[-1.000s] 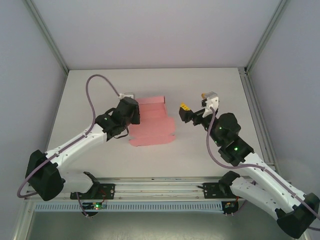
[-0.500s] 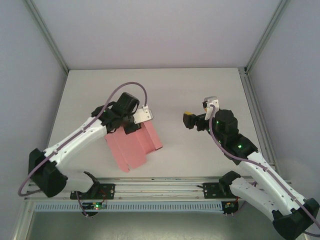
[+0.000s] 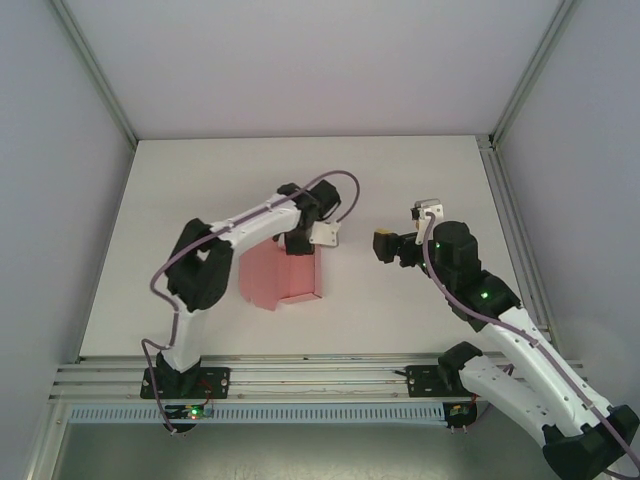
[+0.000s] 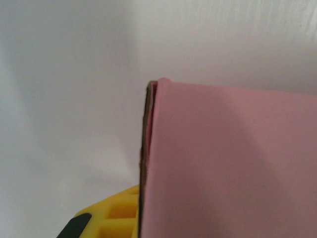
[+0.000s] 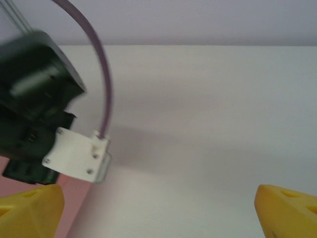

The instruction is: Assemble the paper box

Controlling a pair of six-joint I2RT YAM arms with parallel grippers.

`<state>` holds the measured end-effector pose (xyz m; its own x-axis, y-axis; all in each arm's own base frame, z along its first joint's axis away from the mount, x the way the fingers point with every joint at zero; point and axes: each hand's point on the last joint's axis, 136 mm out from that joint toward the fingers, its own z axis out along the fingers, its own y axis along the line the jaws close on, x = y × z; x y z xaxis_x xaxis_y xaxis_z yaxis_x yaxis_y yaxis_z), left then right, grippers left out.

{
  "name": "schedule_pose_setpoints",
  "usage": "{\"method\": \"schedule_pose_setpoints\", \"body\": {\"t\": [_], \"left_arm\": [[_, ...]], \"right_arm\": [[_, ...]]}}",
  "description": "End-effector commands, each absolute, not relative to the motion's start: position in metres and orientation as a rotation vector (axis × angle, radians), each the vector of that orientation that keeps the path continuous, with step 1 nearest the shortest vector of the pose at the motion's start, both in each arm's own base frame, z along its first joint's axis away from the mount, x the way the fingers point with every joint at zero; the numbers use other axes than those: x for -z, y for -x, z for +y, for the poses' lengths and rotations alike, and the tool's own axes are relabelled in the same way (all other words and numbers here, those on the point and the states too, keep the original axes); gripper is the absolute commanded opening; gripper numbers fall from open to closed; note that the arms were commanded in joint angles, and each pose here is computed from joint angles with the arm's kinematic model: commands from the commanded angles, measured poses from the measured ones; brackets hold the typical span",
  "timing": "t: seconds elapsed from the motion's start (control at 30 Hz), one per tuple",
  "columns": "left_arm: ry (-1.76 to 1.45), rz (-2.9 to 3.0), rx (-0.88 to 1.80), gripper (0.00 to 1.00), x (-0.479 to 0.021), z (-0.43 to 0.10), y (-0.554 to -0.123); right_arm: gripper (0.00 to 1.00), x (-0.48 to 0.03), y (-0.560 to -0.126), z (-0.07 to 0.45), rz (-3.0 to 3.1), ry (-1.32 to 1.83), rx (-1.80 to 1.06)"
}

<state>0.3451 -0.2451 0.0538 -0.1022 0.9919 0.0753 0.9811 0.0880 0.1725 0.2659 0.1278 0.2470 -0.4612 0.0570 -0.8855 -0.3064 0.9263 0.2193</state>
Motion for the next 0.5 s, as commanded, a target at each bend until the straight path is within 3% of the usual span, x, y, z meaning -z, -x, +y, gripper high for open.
{"method": "schedule_pose_setpoints", "body": {"t": [0.0,0.07,0.1,0.17,0.47], "left_arm": [[-2.208,2.240,-0.474,0.00,-0.048,-0.237,-0.345],[-2.195,2.229,-0.477,0.09,-0.049,-0.243,-0.350],[-2.181,2.228,-0.456,0.21,-0.052,-0.247,-0.352],[-2.156,2.222,-0.421,0.33,-0.060,-0.253,-0.352],[-2.112,2.114,-0.355,0.64,-0.104,-0.276,-0.334]], "right_arm": [[0.98,-0.246,-0.263,0.120,2.017,0.143,-0.421],[0.98,-0.244,-0.262,0.118,2.019,0.139,-0.417],[0.98,-0.243,-0.262,0.117,2.022,0.134,-0.413],[0.98,-0.241,-0.262,0.115,2.026,0.128,-0.411],[0.98,-0.230,-0.264,0.116,2.062,0.131,-0.426]]}}
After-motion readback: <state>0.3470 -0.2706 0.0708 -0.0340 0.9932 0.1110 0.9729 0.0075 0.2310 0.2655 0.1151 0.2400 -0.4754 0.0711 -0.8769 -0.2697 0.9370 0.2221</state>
